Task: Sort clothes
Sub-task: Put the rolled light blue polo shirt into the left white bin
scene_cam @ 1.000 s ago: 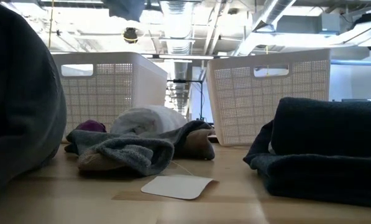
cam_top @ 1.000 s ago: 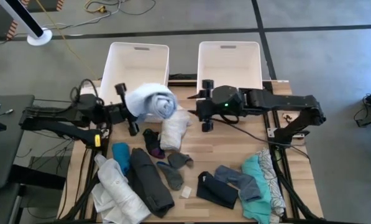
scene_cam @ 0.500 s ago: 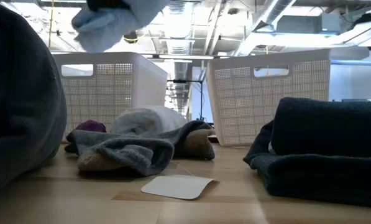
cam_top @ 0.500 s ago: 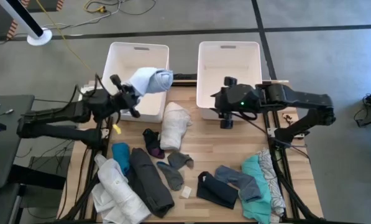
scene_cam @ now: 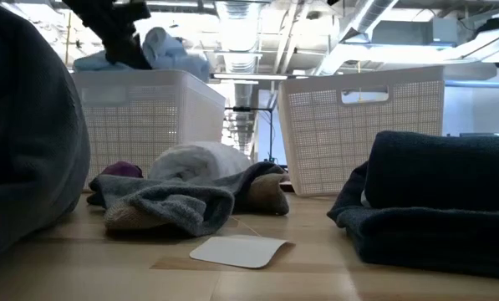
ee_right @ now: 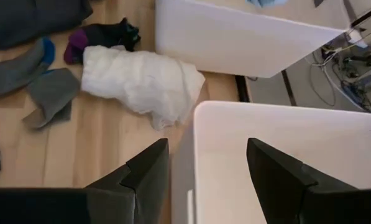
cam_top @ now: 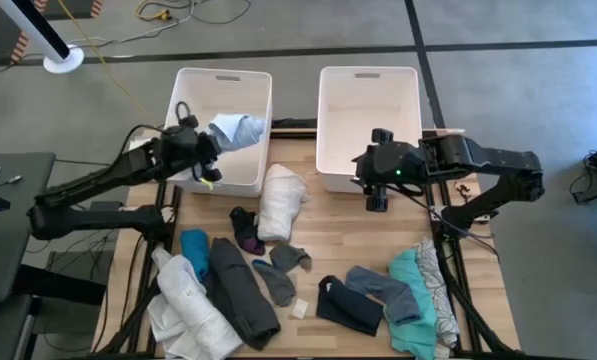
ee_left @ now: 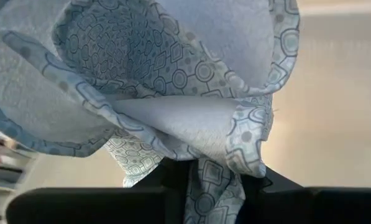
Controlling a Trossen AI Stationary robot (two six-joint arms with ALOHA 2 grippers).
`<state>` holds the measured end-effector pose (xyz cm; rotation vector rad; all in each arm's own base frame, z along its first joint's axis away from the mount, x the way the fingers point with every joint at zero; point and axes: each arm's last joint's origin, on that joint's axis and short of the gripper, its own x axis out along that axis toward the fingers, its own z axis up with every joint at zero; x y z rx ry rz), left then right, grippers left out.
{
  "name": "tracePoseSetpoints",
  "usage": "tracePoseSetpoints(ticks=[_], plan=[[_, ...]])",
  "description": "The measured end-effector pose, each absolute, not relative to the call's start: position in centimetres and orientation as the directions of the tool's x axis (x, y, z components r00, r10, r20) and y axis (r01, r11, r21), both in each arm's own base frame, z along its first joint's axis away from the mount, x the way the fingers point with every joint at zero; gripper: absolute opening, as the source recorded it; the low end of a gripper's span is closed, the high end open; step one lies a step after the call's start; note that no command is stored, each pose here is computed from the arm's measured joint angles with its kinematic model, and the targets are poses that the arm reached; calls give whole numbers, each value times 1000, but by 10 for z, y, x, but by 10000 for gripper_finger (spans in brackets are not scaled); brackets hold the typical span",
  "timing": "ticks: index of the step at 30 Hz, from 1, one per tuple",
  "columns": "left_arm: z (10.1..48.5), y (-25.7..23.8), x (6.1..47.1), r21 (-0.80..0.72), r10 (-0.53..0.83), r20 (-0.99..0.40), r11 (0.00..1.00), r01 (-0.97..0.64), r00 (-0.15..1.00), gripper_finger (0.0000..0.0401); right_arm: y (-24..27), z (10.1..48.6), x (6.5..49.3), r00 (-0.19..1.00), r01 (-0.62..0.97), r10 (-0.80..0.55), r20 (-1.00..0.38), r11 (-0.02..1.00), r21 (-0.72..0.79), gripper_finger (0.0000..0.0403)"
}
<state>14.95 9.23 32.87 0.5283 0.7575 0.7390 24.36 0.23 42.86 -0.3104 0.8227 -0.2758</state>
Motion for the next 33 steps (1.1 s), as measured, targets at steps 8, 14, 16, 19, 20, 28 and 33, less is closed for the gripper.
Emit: tracePoseSetpoints(ticks=[8,14,16,19,20,28,33], plan=[[300,111,159,604,663,-620,745,-284,420,56,12,428,243,656,88,-332,-677,925,-369,232],[272,127,168,520,557,-770,830,-199,312,56,16,428,243,662,77,-320,-678,929,-363,232],[263,131,173,484,516,-806,857,-177,291,56,18,428,242,664,71,-316,-678,929,-363,232],[249,137,180,441,467,-845,884,-154,260,62,18,428,242,664,71,-316,-678,929,-363,232],[245,139,182,428,452,-859,892,-145,242,70,18,428,242,664,72,-316,-678,929,-363,232],[212,151,198,369,380,-914,924,-102,141,105,17,428,242,663,79,-316,-678,931,-357,232],[201,156,202,351,361,-926,931,-99,108,108,17,428,243,663,79,-316,-679,931,-357,232]])
